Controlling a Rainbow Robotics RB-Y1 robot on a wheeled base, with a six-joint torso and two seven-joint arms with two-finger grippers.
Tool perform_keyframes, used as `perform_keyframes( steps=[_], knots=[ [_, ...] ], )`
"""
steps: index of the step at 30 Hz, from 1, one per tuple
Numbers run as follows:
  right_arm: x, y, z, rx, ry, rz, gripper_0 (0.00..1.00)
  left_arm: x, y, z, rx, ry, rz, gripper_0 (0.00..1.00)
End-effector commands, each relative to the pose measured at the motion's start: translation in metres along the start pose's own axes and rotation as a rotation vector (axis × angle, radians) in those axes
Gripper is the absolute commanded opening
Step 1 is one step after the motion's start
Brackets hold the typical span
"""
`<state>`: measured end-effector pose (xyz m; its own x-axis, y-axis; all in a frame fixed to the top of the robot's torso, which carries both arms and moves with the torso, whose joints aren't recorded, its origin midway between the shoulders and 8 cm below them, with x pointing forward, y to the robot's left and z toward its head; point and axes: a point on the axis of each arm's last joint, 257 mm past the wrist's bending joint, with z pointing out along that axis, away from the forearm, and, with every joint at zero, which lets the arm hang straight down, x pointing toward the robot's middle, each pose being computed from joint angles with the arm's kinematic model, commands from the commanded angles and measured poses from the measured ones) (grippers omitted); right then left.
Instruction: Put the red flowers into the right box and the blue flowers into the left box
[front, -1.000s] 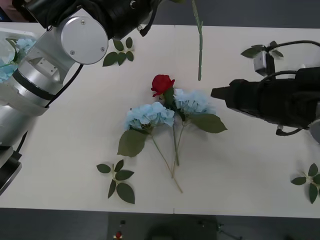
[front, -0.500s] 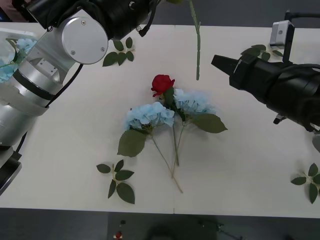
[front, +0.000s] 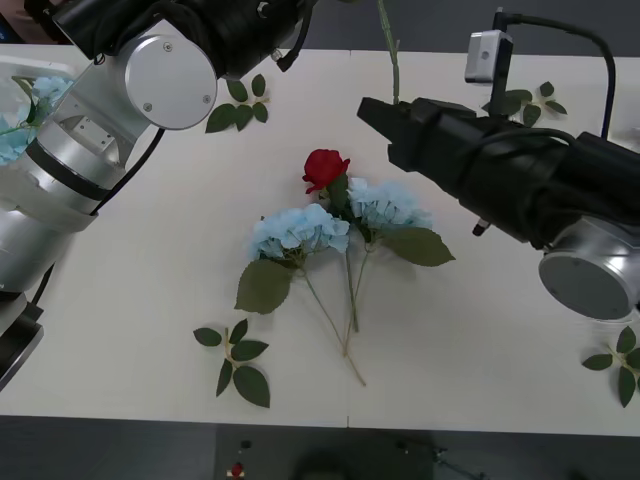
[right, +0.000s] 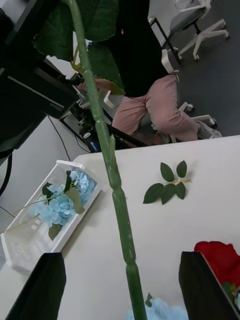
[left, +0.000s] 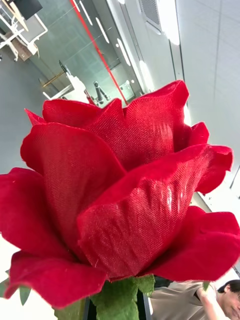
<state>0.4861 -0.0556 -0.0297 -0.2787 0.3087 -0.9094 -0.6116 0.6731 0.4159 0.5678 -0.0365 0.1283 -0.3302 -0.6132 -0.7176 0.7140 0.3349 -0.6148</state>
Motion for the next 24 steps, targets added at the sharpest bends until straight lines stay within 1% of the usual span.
perform_keyframes(
  steps=[1,2,3,4,5,6,8,9,11,12,13,14,15,24],
  knots=[
    [-0.019,0.009,0.015,-0.020,-0.049,-0.091,0.58,-0.012,-0.020,0.005,0.035,-0.018,0.052,0.00],
    [-0.018,0.008,0.018,-0.019,-0.049,-0.096,0.55,-0.013,-0.020,0.005,0.035,-0.018,0.054,0.00],
    [-0.019,0.006,0.021,-0.016,-0.053,-0.103,0.47,-0.013,-0.020,0.005,0.034,-0.018,0.057,0.00],
    [-0.019,0.007,0.022,-0.018,-0.054,-0.106,0.42,-0.013,-0.020,0.005,0.034,-0.018,0.057,0.00],
    [-0.020,0.005,0.024,-0.013,-0.055,-0.109,0.26,-0.012,-0.020,0.005,0.034,-0.016,0.058,0.00],
    [-0.021,0.004,0.025,-0.013,-0.054,-0.110,0.16,-0.012,-0.020,0.005,0.034,-0.016,0.058,0.00],
    [-0.021,0.002,0.026,-0.011,-0.054,-0.106,0.02,-0.013,-0.019,0.005,0.032,-0.018,0.066,0.00],
    [-0.021,0.003,0.026,-0.012,-0.052,-0.107,0.00,-0.013,-0.018,0.005,0.030,-0.019,0.071,0.00],
    [-0.022,0.001,0.025,-0.010,-0.049,-0.110,0.00,-0.013,-0.018,0.005,0.030,-0.019,0.079,0.01],
    [-0.021,0.000,0.024,-0.009,-0.046,-0.108,0.00,-0.013,-0.018,0.005,0.030,-0.019,0.081,0.23],
    [-0.021,0.000,0.024,-0.010,-0.046,-0.109,0.00,-0.013,-0.018,0.005,0.030,-0.019,0.082,0.43],
    [-0.021,0.000,0.024,-0.010,-0.045,-0.107,0.00,-0.012,-0.018,0.005,0.029,-0.018,0.084,0.82],
    [-0.020,0.000,0.024,-0.010,-0.042,-0.107,0.00,-0.013,-0.018,0.005,0.030,-0.019,0.082,1.00],
    [-0.020,-0.005,0.021,-0.001,-0.029,-0.104,0.00,-0.014,-0.016,0.004,0.027,-0.017,0.075,1.00]
  ],
)
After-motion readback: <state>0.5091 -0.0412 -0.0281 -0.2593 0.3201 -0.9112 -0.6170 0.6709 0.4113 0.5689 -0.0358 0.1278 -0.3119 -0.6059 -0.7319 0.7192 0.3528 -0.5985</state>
